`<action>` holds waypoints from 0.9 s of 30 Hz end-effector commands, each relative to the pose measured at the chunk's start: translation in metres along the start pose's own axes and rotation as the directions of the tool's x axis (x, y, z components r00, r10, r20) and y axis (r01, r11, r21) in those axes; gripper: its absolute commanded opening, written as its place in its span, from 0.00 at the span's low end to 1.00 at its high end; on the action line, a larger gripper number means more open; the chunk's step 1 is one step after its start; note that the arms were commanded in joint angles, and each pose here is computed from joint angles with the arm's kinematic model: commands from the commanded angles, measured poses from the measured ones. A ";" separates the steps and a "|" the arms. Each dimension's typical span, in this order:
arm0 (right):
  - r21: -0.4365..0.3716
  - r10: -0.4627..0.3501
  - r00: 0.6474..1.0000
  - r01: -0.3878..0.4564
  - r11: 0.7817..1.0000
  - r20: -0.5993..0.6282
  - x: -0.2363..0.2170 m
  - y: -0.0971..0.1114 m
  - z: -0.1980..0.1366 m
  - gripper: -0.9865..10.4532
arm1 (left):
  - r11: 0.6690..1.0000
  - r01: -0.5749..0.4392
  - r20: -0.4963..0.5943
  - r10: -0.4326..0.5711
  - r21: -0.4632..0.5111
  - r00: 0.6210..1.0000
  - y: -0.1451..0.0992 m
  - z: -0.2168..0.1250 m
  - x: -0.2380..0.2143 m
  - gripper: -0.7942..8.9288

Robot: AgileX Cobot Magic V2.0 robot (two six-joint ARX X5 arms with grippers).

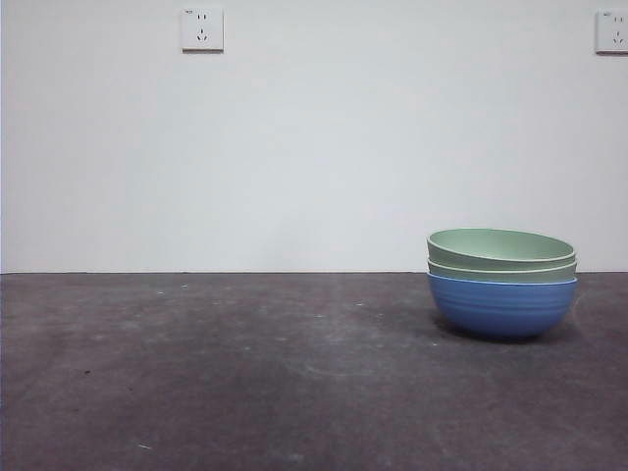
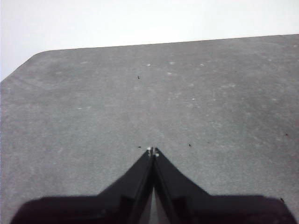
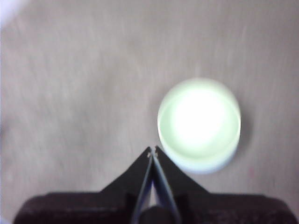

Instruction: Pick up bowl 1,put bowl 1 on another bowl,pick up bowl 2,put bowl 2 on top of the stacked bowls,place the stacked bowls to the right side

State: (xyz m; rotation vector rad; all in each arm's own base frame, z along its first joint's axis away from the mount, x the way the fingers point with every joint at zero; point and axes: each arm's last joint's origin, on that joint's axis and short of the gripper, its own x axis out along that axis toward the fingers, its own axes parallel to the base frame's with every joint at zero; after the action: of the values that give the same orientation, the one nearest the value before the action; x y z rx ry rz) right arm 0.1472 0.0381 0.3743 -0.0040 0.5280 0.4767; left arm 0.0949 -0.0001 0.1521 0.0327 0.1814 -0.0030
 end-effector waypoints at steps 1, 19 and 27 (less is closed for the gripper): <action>-0.010 -0.042 0.994 0.044 0.999 0.097 -0.006 -0.005 -0.020 0.09 | 1.000 0.001 -0.013 -0.001 -0.007 1.000 0.000 -0.004 0.001 0.08; -0.006 -0.151 0.924 0.164 0.986 0.351 0.040 -0.023 -0.188 0.09 | 1.000 0.001 -0.013 -0.001 -0.007 1.000 0.000 -0.004 0.001 0.08; 0.058 -0.152 0.931 0.141 0.988 0.332 0.055 -0.026 -0.219 0.09 | 1.000 0.001 -0.013 -0.001 -0.007 1.000 0.000 -0.004 0.001 0.08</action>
State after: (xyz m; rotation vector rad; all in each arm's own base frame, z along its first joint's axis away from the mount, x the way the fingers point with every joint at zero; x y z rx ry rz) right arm 0.0943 0.0118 0.1566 0.0429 0.1981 0.3175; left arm 0.0949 -0.0001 0.1521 0.0327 0.1814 -0.0030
